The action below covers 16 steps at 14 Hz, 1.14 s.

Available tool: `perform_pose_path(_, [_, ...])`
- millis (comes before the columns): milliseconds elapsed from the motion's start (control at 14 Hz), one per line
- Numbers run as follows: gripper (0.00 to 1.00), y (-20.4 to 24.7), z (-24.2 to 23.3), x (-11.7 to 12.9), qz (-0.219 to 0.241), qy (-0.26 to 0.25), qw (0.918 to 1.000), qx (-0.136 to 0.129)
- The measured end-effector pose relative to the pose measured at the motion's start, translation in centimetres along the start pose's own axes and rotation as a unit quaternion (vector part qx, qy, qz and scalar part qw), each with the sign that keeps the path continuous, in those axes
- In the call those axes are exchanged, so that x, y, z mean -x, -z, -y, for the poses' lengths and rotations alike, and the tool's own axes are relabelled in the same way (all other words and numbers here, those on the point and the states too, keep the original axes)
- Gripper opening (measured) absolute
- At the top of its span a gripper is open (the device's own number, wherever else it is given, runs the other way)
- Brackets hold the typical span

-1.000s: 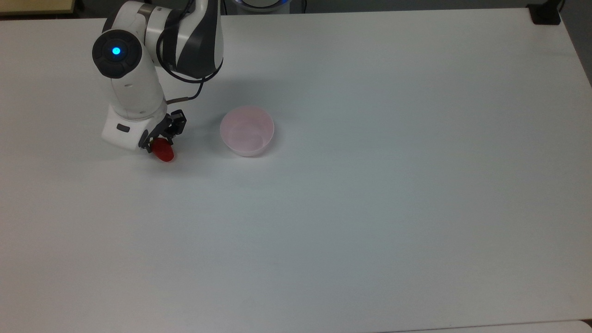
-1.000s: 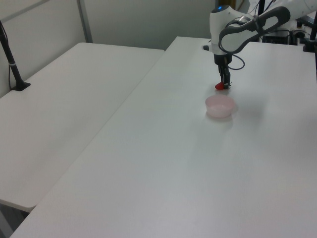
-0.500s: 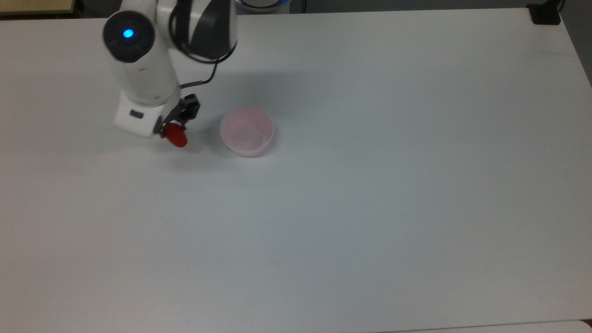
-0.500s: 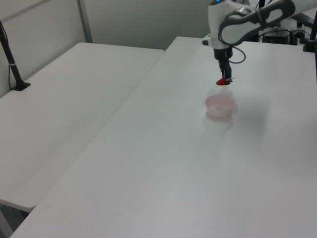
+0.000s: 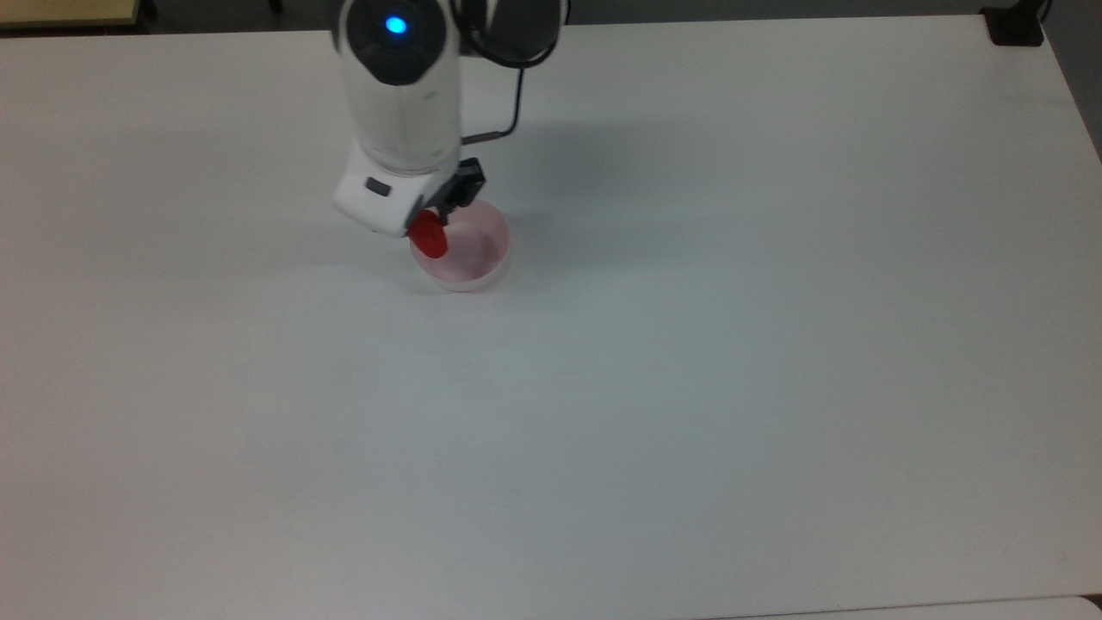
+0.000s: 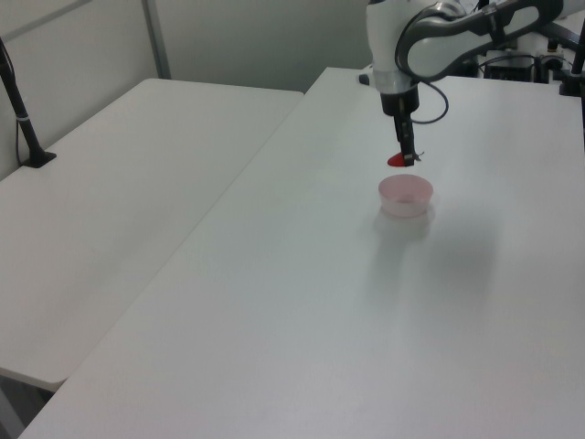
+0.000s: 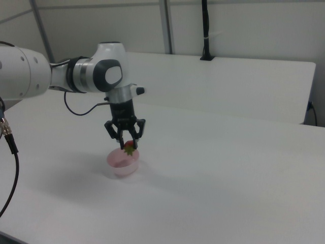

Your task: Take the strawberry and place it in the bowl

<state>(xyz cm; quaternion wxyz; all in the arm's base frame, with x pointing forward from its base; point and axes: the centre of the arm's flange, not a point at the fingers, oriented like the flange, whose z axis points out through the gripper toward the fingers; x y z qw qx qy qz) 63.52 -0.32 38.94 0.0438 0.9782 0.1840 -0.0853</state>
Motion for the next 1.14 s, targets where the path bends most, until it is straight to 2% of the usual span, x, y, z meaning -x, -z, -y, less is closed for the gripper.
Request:
perform_pose_path(143, [0.48,-1.1,2.0,-0.7,0.010,-0.015,0.9998,-0.002])
perform_pose_path(286, [0.61,-1.3,2.0,-0.8,0.011,-0.024,0.9997,-0.002])
perform_pose_path(428, [0.92,0.4,2.0,-0.1,0.015,-0.056,0.9983,0.000])
perform_pose_path(500, [0.99,1.7,2.1,0.3,0.013,-0.073,0.9972,0.003])
perform_pose_path(571, [0.99,3.6,2.4,1.0,0.009,-0.094,0.9955,0.007])
perform_pose_path(714, [1.00,10.4,3.3,4.2,-0.019,-0.135,0.9904,0.022])
perform_pose_path(857, [1.00,15.4,3.6,7.3,-0.050,-0.155,0.9863,0.028])
perform_pose_path(928, [1.00,17.2,3.5,8.7,-0.066,-0.164,0.9840,0.019])
perform_pose_path(1143, [1.00,18.5,2.8,10.1,-0.081,-0.188,0.9788,0.003])
